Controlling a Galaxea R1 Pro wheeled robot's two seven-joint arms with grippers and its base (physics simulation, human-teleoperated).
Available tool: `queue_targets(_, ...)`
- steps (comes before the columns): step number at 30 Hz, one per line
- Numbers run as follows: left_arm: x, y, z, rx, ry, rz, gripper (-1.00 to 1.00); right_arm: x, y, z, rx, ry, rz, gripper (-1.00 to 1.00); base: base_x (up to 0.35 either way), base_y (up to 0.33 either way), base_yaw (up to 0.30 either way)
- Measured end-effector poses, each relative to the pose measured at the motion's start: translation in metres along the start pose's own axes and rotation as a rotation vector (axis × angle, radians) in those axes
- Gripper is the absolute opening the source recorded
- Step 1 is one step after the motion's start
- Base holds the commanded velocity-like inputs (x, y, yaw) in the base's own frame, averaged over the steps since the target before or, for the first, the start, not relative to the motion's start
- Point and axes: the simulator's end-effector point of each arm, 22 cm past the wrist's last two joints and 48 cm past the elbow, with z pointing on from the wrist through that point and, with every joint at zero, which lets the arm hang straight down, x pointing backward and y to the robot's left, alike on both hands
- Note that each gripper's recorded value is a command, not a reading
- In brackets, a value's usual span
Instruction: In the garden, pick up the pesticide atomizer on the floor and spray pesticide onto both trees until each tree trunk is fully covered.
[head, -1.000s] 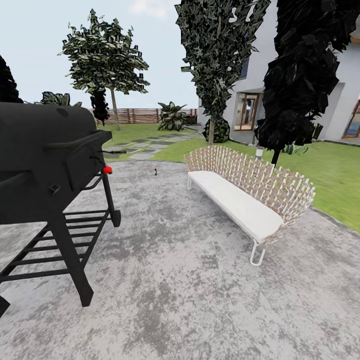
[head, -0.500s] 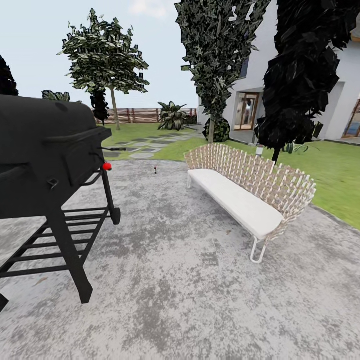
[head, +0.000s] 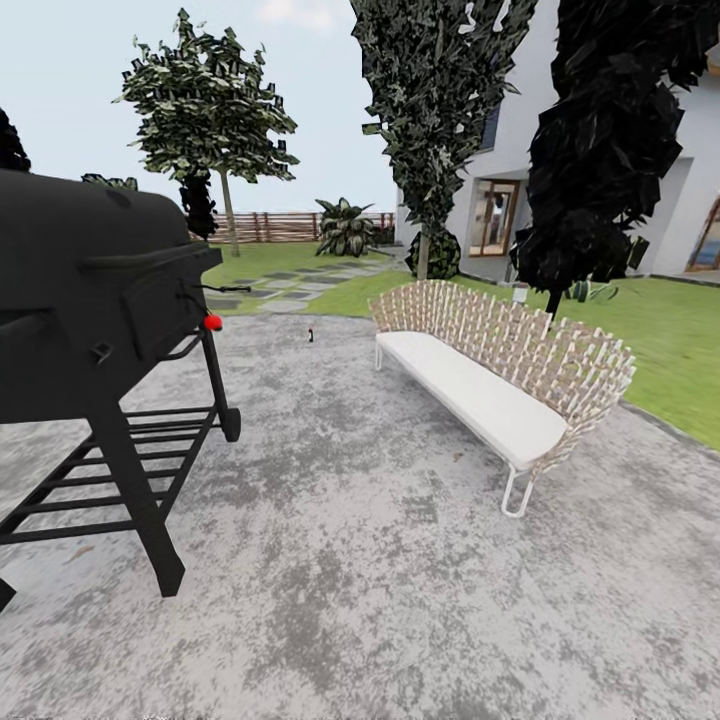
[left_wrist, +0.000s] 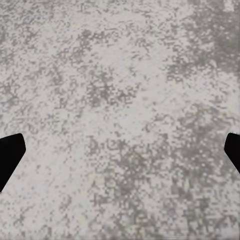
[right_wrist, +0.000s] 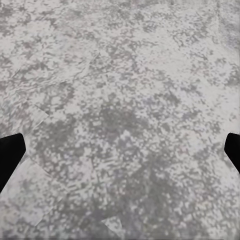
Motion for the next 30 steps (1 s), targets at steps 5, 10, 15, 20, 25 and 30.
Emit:
queue_targets(5, 0.01, 0.0, 0.006, -0.002, 0.007, 0.001, 1.0, 0.01, 0.001, 0.005, -0.001, 0.007, 0.0, 1.0, 0.0, 0.0, 0.0)
queue_targets(10, 0.014, -0.001, 0.006, 0.0, 0.016, 0.008, 1.0, 0.013, 0.001, 0.005, -0.001, 0.014, -0.001, 1.0, 0.031, 0.0, 0.0)
queue_targets(15, 0.015, 0.002, 0.006, -0.011, 0.021, 0.001, 1.0, 0.014, 0.001, 0.005, -0.001, 0.016, -0.001, 1.0, 0.278, 0.0, 0.0)
queue_targets(20, 0.016, 0.003, 0.006, -0.014, 0.022, -0.001, 1.0, 0.015, 0.001, 0.005, -0.001, 0.018, -0.001, 1.0, 0.33, 0.0, 0.0)
queue_targets(25, 0.016, 0.003, 0.006, -0.015, 0.023, -0.001, 1.0, 0.015, 0.001, 0.005, -0.002, 0.018, -0.001, 1.0, 0.339, 0.0, 0.0)
queue_targets(30, 0.016, 0.004, 0.006, -0.016, 0.023, -0.001, 1.0, 0.015, 0.002, 0.005, -0.004, 0.018, -0.003, 1.0, 0.34, 0.0, 0.0)
